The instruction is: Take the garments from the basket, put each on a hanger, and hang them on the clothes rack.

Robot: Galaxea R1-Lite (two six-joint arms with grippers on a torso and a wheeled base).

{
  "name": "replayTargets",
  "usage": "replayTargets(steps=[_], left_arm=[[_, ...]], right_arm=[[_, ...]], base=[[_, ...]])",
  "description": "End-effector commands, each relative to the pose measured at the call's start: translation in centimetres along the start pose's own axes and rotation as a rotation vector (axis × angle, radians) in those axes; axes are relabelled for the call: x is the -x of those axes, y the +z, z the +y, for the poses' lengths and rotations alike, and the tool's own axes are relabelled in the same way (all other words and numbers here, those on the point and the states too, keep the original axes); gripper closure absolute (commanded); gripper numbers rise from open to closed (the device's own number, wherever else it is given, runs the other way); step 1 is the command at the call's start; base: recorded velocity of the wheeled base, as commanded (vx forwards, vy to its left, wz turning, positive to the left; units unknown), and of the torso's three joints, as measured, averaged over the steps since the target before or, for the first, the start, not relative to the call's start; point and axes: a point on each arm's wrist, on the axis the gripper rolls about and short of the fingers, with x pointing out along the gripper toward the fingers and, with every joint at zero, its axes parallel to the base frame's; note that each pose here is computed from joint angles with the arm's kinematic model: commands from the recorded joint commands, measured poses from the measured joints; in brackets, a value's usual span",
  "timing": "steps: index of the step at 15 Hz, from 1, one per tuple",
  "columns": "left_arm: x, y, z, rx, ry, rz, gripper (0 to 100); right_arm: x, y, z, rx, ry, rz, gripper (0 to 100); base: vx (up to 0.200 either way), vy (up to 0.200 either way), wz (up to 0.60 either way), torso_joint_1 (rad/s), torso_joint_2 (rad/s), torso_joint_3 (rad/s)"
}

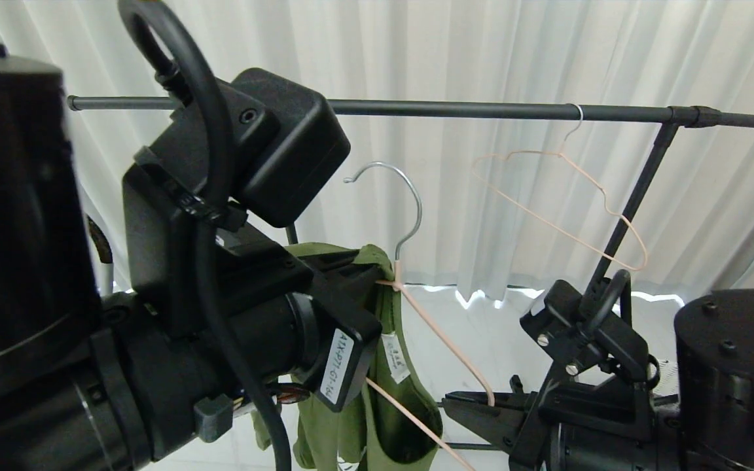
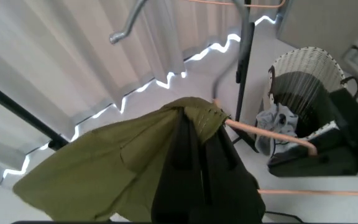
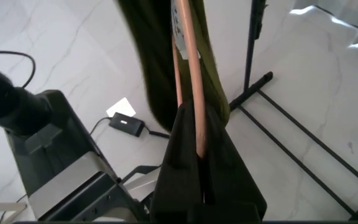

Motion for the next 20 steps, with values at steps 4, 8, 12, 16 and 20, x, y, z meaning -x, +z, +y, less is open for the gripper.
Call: replayTargets(steps=[4, 8, 12, 16, 20], left_arm=[[0.8, -0.3, 0.3, 0.001, 0.000, -0.007, 100], [0.7, -0.2, 0.5, 0.004, 0.013, -0.005, 100], [0.1, -0.4, 0.3, 0.003, 0.016, 0.005, 100], [-0.6, -0.6, 0.5, 0.004, 0.034, 0.004, 100], [-1.7, -0.8, 0.2, 0.007, 0.045, 0.004, 100]], right_arm=[[0.1, 0.6, -1.4, -0.022, -0.054, -0.023, 100], [1.3, 1.4, -1.9, -0.032, -0.072, -0.072, 100], [2.1, 2.0, -2.4, -0.036, -0.091, -0.109, 100], [3.1, 2.6, -2.4, -0.034, -0.090, -0.148, 100], [4.3, 3.1, -2.2, 0.020, -0.083, -0.187, 100]], base=[[0.000, 0.000, 0.00, 0.000, 0.00, 0.000], [0.000, 0.000, 0.00, 0.000, 0.00, 0.000], [0.000, 0.000, 0.00, 0.000, 0.00, 0.000], [0.000, 0.000, 0.00, 0.000, 0.00, 0.000], [0.000, 0.000, 0.00, 0.000, 0.00, 0.000]])
